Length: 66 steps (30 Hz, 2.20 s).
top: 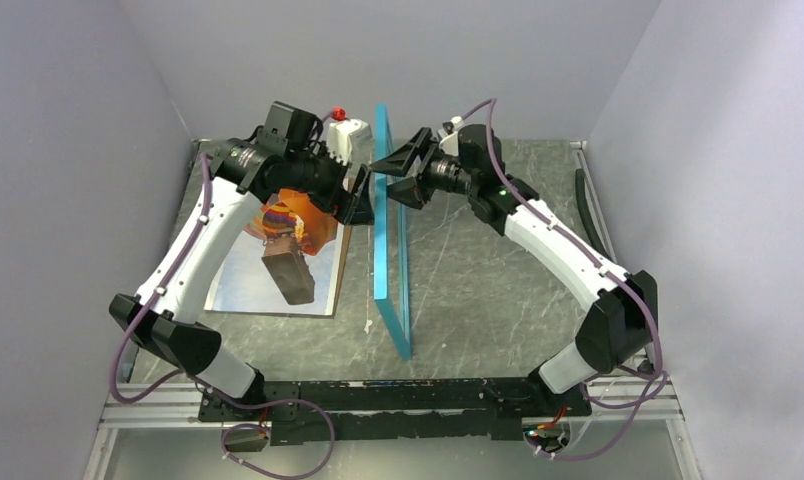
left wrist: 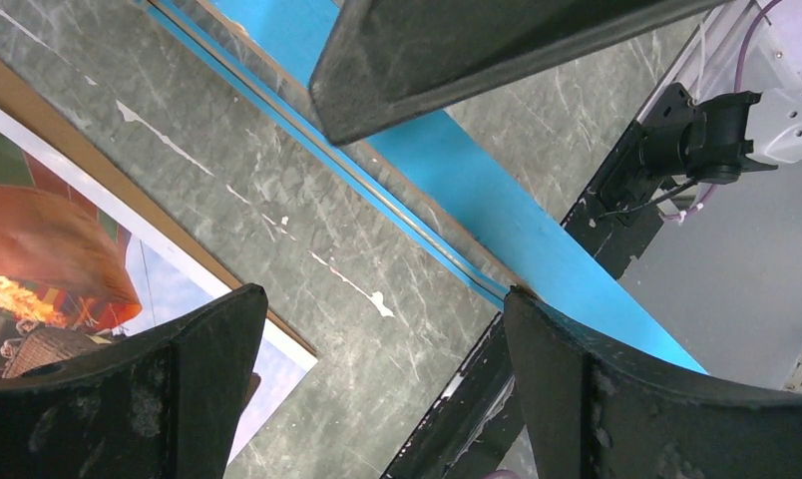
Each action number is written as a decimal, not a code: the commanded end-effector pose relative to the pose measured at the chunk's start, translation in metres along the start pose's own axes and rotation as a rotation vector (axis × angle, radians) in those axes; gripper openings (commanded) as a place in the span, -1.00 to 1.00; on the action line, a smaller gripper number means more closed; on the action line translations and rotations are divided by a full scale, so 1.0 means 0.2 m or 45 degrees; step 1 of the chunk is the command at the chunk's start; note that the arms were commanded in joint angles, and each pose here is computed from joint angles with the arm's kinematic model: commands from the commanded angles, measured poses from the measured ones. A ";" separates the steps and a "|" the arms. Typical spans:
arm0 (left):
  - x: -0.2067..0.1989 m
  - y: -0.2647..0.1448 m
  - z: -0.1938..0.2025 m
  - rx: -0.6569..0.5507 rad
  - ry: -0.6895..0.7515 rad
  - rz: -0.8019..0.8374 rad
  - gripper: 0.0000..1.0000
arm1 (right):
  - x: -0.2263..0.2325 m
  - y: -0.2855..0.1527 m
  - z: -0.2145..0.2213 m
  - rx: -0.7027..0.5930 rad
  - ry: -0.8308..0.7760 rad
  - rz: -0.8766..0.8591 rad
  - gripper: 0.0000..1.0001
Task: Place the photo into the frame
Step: Turn over the photo frame at the center of the board.
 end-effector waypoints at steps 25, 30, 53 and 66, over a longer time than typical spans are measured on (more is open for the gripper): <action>-0.15 0.22 -0.18 -0.024 0.172 0.027 0.89 | -0.09 -0.56 -0.17 0.017 -0.296 0.483 0.33; -0.09 0.30 -0.16 0.003 0.175 -0.009 0.89 | -0.07 -0.58 -0.15 0.043 -0.286 0.429 0.42; 0.28 0.49 0.17 0.176 0.174 -0.323 0.88 | -0.23 -0.79 -0.16 -0.013 -0.343 0.771 0.14; 0.68 0.61 0.52 0.327 0.170 -0.514 0.86 | -0.64 -1.01 -0.05 -0.016 -0.409 1.236 -0.55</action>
Point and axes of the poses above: each gripper's point midway between its finger pads, its own y axis out along the fingers, its own x axis along the line the jaws close on, z = x × y, the point moved 4 cm from there along -y, back along the fingers, and after that the axes turned 8 degrees about -y, right-handed, at the moved point
